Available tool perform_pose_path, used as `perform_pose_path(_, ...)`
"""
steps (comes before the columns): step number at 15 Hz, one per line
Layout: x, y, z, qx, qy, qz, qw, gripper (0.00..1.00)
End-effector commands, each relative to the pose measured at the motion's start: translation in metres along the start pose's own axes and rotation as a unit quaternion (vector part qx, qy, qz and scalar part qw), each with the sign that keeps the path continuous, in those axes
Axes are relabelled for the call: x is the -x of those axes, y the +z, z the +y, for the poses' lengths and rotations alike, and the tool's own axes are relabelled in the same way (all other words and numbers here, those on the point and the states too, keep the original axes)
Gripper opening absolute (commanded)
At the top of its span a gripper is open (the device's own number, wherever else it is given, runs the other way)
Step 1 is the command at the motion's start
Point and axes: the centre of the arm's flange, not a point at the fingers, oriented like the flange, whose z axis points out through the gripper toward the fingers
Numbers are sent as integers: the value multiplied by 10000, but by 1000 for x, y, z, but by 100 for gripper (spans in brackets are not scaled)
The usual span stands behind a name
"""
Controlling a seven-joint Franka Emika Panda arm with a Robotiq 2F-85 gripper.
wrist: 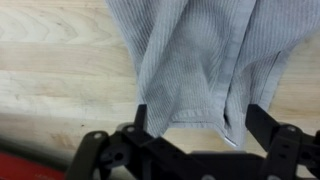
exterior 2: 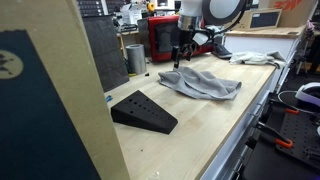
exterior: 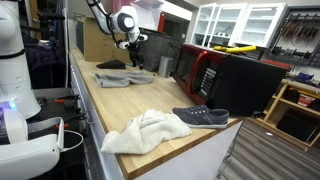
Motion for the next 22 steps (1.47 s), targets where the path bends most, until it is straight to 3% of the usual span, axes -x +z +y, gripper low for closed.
perform_pose_path(1,-14,17,3,-34,173,15,9998,100)
perform_pose_path(14,-32,44,4,-70,291,56,9995,100)
perform_pose_path(15,-31,45,4,-76,290,54,9995,97)
perform_pose_path(16,-30,45,4,-87,291,48,9995,73)
perform_pose_path(18,-29,47,3,-120,298,33,9995,70)
perform_pose_path(22,-26,49,0,-229,381,21,9990,39)
